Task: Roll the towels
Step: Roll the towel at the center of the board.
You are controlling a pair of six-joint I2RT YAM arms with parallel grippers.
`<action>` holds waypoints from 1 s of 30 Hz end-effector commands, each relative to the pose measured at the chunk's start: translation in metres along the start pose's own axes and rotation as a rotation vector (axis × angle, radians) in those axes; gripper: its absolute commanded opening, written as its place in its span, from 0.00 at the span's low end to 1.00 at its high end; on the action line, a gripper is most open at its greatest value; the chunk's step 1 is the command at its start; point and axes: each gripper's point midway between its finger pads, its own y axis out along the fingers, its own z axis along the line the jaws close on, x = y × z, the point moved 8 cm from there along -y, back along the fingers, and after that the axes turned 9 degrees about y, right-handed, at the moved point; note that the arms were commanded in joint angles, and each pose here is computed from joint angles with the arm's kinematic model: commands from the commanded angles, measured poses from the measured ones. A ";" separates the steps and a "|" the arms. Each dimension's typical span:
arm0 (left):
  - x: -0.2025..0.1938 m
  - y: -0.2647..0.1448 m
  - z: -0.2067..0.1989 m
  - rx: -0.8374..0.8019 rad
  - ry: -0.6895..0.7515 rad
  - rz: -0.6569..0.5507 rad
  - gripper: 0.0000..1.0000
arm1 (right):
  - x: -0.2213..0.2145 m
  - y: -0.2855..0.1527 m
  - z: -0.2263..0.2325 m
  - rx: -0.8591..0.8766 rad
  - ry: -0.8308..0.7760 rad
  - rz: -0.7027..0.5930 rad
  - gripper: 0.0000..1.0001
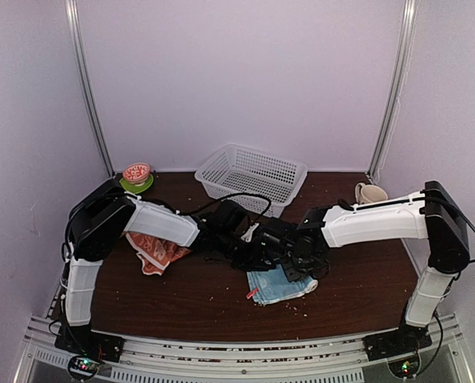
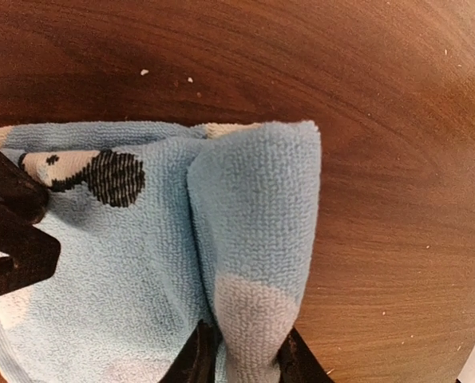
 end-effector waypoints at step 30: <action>-0.004 0.002 0.005 0.010 0.008 0.003 0.29 | -0.001 -0.015 0.020 0.272 0.077 0.017 0.34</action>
